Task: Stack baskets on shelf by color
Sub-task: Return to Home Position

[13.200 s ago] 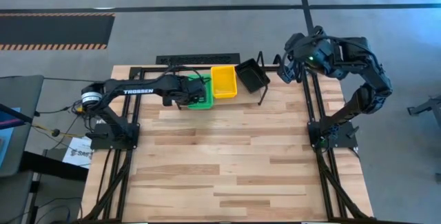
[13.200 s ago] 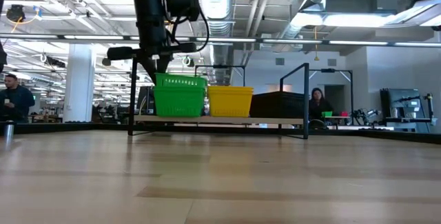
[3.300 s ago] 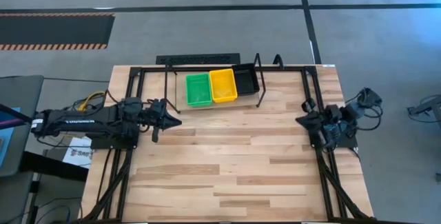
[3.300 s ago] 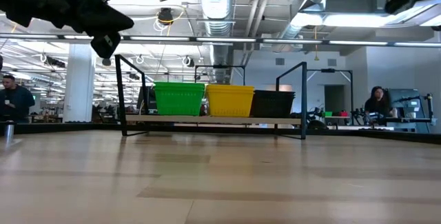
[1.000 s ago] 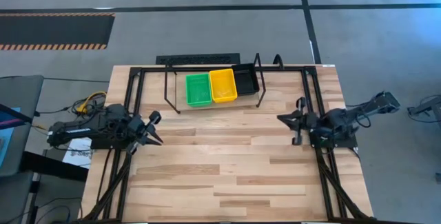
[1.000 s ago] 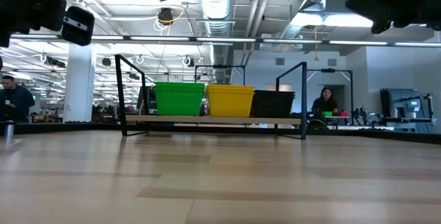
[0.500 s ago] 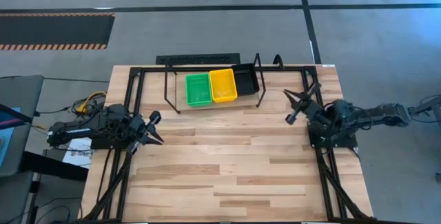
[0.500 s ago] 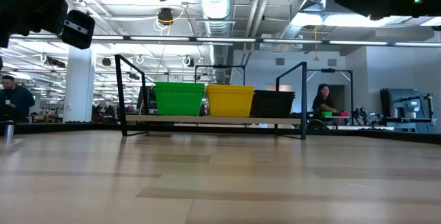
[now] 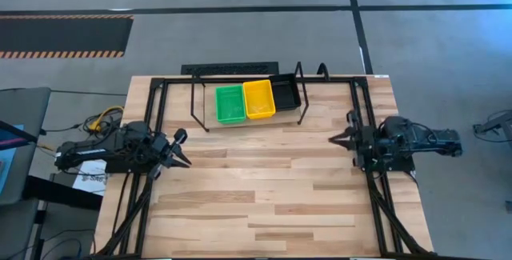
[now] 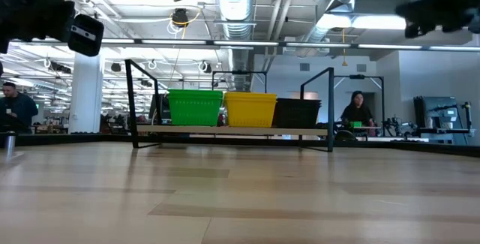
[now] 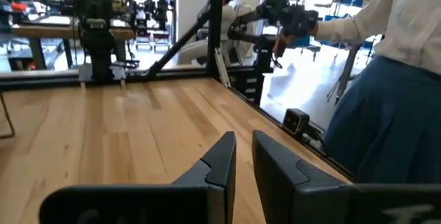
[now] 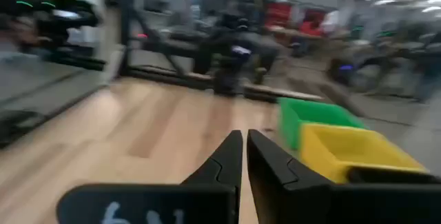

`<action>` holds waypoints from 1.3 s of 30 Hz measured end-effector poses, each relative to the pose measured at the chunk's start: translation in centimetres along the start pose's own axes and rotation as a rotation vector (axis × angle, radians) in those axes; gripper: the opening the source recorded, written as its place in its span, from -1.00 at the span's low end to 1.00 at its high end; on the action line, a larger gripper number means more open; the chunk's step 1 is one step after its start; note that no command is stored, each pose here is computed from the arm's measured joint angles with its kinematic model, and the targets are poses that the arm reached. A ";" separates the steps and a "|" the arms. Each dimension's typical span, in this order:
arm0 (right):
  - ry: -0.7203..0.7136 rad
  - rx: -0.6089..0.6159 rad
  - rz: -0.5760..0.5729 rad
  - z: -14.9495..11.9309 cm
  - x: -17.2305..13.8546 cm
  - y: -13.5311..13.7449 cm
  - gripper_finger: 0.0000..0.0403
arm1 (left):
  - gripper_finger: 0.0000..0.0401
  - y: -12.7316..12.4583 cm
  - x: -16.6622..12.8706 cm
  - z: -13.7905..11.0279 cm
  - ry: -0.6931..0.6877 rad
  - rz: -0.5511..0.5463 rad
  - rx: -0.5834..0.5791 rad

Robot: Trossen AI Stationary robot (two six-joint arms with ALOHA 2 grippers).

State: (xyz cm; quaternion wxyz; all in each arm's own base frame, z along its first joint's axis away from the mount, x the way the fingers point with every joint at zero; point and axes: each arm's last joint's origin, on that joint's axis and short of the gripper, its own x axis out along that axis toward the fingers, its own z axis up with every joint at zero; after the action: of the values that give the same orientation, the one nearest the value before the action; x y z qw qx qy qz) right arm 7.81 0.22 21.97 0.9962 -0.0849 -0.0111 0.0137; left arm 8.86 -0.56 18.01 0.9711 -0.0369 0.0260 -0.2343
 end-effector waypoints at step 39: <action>-0.046 0.079 0.014 -4.9 1.8 0.3 -0.79 | -0.82 0.2 0.3 -0.5 -0.075 -0.030 0.023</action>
State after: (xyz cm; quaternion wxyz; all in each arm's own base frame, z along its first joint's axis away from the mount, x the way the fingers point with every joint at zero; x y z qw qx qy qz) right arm 9.72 -0.23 17.14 0.9982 -0.0455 -0.0326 0.0232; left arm 9.21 -0.58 17.53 0.9681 -0.0346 -0.0135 -0.2477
